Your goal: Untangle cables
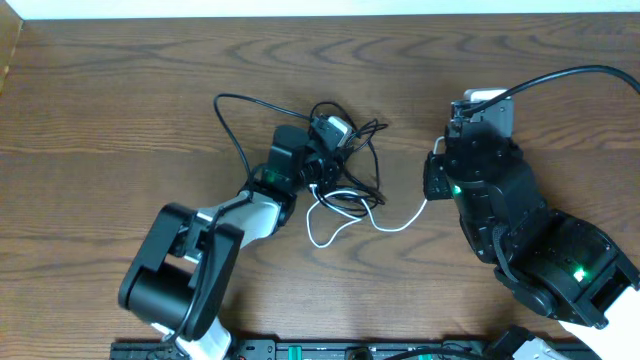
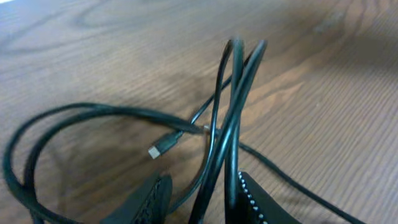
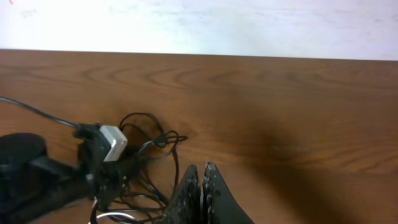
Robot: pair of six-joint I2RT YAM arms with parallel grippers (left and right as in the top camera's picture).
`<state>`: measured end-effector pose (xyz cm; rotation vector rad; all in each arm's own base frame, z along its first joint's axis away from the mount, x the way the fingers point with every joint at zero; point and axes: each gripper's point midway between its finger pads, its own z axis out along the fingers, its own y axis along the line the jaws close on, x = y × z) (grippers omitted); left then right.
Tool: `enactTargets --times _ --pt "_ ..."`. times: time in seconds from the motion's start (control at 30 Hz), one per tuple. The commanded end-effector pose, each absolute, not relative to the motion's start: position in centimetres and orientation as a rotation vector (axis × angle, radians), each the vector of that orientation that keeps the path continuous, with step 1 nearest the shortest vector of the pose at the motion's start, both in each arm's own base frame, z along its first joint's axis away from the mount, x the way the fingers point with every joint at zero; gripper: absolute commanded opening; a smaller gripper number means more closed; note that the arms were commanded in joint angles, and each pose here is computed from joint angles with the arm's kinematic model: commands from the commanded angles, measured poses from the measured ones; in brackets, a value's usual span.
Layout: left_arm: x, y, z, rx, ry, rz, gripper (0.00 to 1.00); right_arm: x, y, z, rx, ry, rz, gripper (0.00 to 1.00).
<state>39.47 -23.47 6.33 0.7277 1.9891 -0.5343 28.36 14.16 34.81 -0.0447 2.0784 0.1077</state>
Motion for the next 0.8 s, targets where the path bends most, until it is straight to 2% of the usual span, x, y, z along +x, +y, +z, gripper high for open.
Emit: enactTargets --times 0.0,0.1,0.3,0.43,0.5,0.63,0.77 --pt "40.2 -23.6 6.9 0.730 1.959 -0.512 0.23 28.0 14.2 35.5 -0.034 2.067 0.143 0.01" --pt "40.2 -23.6 7.1 0.728 1.954 -0.513 0.08 28.0 14.3 35.5 -0.038 2.068 0.151 0.01" --pt "40.6 -24.0 10.6 0.623 1.897 -0.595 0.07 28.2 13.5 35.7 -0.008 2.056 0.106 0.02" --pt "40.2 -23.8 17.7 0.608 1.739 -0.594 0.08 29.0 10.8 36.0 0.119 2.027 0.018 0.01" --pt "39.2 -23.4 22.0 0.599 1.650 -0.591 0.07 29.4 9.6 35.9 0.166 2.026 -0.004 0.07" --pt "35.7 -21.5 31.0 0.579 1.459 -0.569 0.08 30.5 6.6 35.1 0.304 2.039 -0.061 0.03" --pt "32.3 -18.6 37.0 0.546 1.325 -0.515 0.08 31.7 4.8 33.6 0.373 2.084 -0.101 0.02"
